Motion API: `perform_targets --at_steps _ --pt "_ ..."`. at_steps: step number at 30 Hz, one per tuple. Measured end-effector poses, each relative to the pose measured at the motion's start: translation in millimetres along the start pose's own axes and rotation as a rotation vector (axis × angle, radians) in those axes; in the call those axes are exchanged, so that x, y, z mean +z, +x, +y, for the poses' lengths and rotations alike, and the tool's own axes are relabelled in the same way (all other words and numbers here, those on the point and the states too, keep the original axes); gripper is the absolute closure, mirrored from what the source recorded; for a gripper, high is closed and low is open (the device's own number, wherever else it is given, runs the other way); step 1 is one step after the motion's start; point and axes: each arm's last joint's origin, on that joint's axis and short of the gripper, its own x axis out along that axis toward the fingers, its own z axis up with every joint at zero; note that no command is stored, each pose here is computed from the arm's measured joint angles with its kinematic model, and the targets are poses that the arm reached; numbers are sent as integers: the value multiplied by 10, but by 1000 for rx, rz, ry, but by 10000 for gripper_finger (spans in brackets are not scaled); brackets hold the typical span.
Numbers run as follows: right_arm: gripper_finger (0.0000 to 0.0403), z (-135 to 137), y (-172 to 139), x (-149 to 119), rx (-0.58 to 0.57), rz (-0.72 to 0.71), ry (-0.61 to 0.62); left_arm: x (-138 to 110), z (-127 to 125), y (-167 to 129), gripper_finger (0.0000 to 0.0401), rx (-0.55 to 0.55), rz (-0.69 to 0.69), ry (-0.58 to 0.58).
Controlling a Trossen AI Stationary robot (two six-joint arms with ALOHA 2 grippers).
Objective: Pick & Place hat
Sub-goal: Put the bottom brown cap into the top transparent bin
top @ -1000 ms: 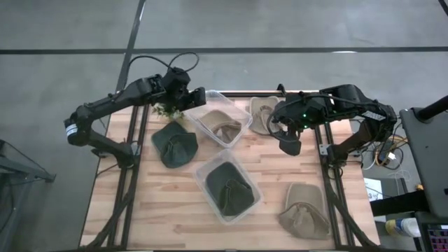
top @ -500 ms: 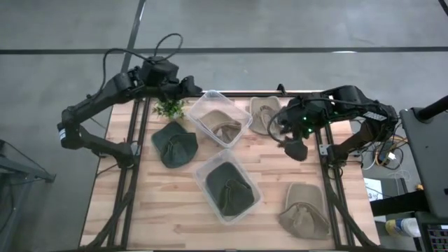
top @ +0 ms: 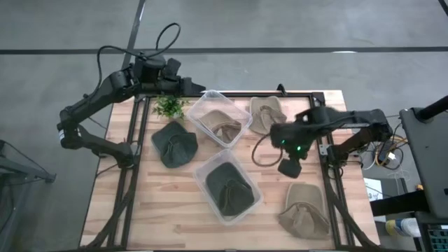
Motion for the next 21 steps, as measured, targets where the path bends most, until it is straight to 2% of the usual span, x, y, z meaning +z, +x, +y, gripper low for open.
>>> perform_targets --at_steps 4,9,17,21 --pt "179 -124 394 -13 -92 136 -105 -3 -26 2 188 -42 17 54" --pt "179 -273 803 -4 -124 222 -227 -4 -32 -3 188 -54 23 74" --pt "179 -390 1268 50 -66 192 -562 -17 -53 -37 188 -102 57 74" --pt "179 -451 1467 59 -44 165 -661 -14 -56 -45 188 -106 53 75"
